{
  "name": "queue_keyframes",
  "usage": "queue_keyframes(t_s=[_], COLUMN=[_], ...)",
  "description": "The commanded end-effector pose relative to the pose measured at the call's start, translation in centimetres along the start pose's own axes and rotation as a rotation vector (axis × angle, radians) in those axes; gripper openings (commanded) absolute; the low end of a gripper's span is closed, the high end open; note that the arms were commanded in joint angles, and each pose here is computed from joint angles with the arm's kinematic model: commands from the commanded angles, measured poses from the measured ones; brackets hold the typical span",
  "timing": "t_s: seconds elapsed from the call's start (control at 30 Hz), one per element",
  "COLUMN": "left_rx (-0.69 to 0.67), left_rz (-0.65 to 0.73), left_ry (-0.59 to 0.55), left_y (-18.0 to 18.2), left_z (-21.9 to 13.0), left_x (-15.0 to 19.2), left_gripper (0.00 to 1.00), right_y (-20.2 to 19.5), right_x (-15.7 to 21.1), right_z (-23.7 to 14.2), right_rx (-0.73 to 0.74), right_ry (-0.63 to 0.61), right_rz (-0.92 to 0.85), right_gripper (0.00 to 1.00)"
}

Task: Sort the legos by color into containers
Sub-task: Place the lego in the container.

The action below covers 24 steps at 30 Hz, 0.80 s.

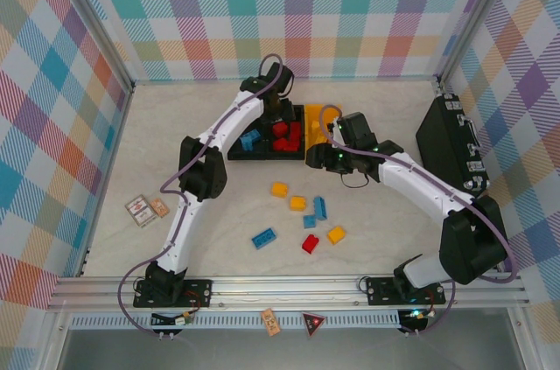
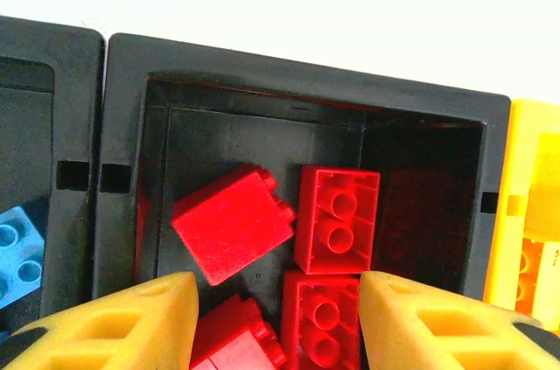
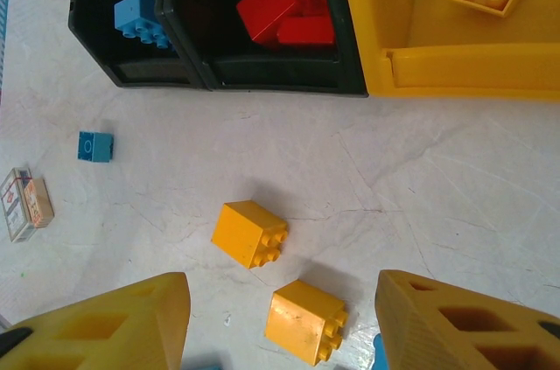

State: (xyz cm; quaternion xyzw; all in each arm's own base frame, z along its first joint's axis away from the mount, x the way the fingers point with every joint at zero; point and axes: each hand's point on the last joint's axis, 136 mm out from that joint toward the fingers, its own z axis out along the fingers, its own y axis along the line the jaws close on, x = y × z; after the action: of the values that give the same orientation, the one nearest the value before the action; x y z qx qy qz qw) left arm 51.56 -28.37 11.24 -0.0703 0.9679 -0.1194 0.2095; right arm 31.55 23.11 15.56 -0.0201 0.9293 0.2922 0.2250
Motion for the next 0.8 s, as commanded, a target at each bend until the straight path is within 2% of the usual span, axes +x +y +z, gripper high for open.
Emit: queue_keyframes(t_s=[0.0,0.17,0.37,0.57,0.77], left_rx=[0.062,0.119,0.162,0.129,0.052], left_rz=[0.037,0.058,0.074,0.076,0.041], left_ry=[-0.05,-0.051,-0.027,-0.038,-0.032], left_y=[-1.7,-2.0,-0.9,2.3,6.6], left_z=[-5.3,-8.2,-10.3,-11.5,-12.2], left_x=[-0.8,0.2,2.9,5.9,8.7], left_gripper=[0.51,0.52,0.53,0.53,0.53], right_y=[0.3,-0.3,-1.4,-1.8,-0.1], right_x=[-1.2,-0.7,0.6,1.6,2.5], right_z=[-0.7,-0.8,-0.9,-0.9,-0.3], right_rx=[0.008,0.032,0.075,0.076,0.002], right_ry=[-0.027,-0.006,0.029,0.056,0.096], right_rz=[-0.002,0.004,0.011,0.016,-0.021], right_gripper=[0.59,0.59,0.59,0.59,0.59])
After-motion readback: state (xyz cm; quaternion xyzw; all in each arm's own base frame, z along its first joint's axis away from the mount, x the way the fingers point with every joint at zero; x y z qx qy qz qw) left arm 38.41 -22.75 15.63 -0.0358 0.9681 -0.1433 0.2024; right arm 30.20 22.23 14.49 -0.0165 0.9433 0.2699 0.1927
